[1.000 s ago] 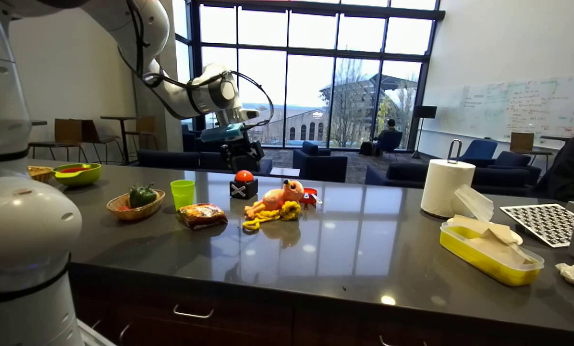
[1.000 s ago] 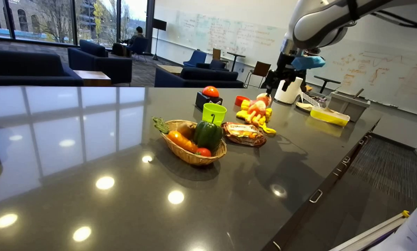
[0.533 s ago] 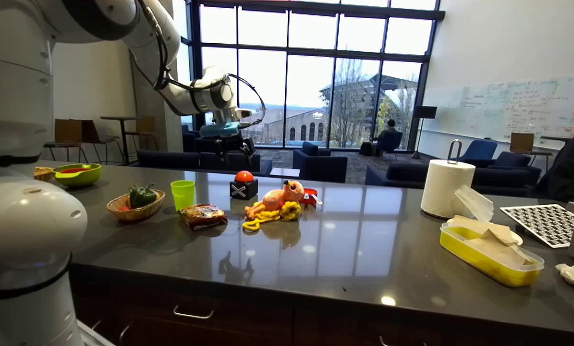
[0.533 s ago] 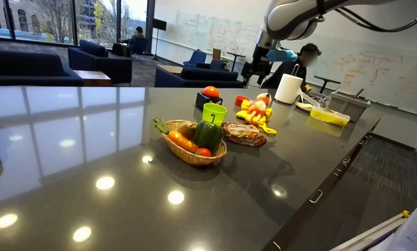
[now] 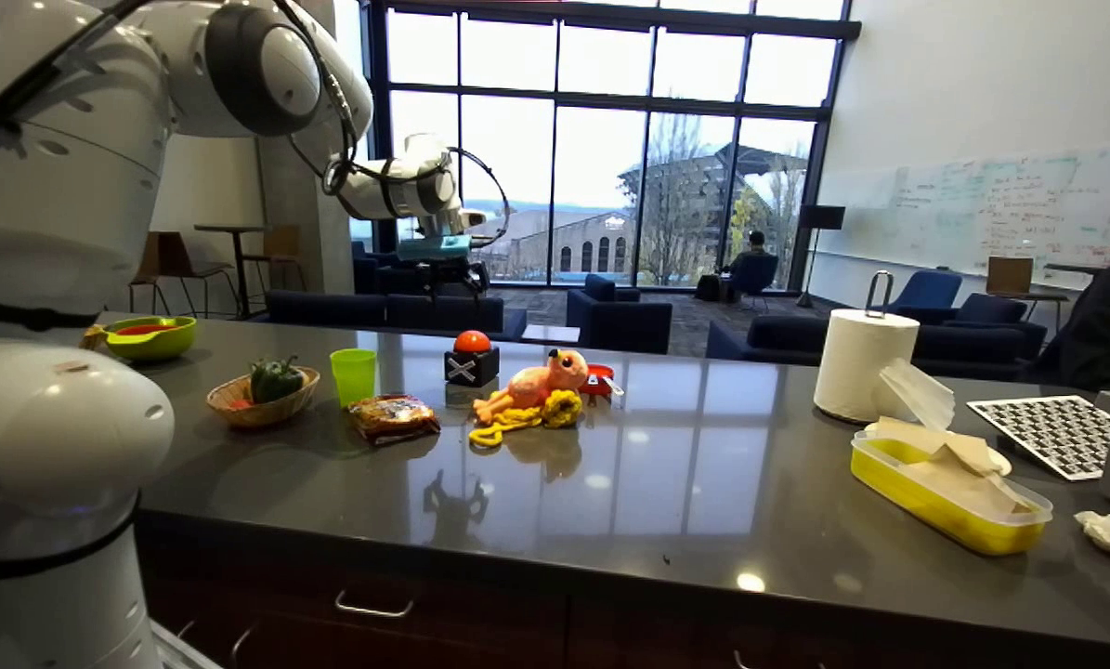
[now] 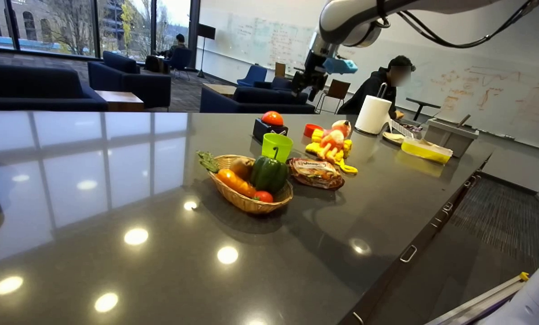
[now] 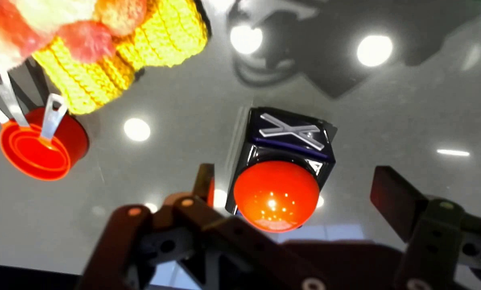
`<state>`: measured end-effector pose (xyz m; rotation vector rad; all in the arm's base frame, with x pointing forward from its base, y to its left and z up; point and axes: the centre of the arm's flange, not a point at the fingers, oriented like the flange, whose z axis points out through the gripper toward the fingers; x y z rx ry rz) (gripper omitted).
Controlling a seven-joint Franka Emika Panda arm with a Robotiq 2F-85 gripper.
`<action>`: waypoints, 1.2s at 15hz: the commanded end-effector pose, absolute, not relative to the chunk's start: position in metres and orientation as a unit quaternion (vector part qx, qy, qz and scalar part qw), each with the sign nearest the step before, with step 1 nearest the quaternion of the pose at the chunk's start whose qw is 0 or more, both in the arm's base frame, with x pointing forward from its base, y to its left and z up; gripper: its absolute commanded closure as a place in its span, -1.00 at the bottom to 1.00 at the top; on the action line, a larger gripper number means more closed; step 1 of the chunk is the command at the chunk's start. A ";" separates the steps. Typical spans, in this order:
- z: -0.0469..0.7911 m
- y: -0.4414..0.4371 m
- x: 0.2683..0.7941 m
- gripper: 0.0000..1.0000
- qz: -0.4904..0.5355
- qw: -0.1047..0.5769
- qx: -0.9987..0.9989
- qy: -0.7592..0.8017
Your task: Press the big orange button
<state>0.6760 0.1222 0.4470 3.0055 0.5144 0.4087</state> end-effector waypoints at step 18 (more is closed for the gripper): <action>0.397 0.112 0.809 1.00 0.179 -0.034 0.955 0.233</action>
